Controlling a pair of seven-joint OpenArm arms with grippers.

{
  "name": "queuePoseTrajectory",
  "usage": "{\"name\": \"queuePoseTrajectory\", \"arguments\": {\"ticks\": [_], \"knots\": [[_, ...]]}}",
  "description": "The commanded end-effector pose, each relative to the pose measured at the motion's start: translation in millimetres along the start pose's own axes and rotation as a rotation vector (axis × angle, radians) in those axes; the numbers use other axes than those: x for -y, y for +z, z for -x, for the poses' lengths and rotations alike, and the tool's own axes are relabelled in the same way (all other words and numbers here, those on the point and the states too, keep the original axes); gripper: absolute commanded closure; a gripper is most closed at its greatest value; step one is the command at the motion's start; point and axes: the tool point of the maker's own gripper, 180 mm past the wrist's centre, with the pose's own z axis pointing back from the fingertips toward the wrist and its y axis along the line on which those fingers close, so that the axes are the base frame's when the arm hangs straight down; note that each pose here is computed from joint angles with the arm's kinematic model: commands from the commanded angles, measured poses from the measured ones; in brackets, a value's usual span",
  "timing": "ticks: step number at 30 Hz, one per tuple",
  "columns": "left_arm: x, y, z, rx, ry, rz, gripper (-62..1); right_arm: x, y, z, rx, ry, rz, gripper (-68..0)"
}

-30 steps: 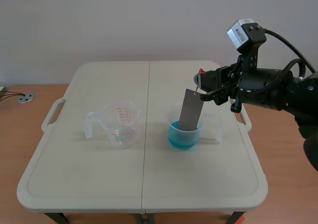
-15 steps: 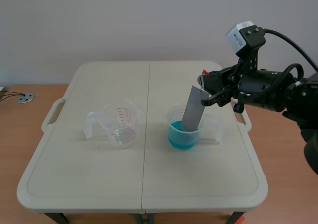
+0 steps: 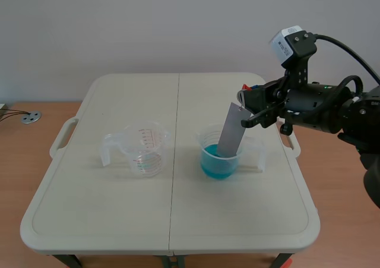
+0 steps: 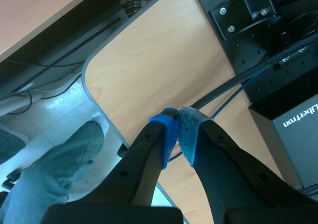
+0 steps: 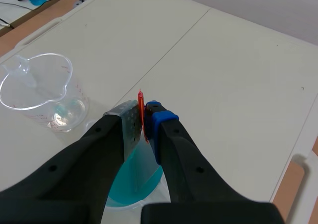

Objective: Hold the metal plate by the orange handle, dip it into the blue solution, take it out and point at it, then put the plate back in the beaker on the left.
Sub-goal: 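Lower the plate into the blue solution, then hold the plate still in the solution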

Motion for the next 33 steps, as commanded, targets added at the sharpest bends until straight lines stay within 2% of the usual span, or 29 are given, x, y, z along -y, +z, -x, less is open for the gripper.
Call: {"name": "queuePoseTrajectory", "arguments": {"ticks": [1, 33], "knots": [[3.2, 0.9, -1.1, 0.006, 0.006, 0.007, -1.6, 0.6, -1.2, -5.5, 0.006, 0.018, -0.007, -1.5], [3.3, 0.9, -0.1, 0.000, 0.006, 0.008, -1.6, 1.7, -2.0, -11.1, 0.024, 0.023, -0.006, -1.5]]}}
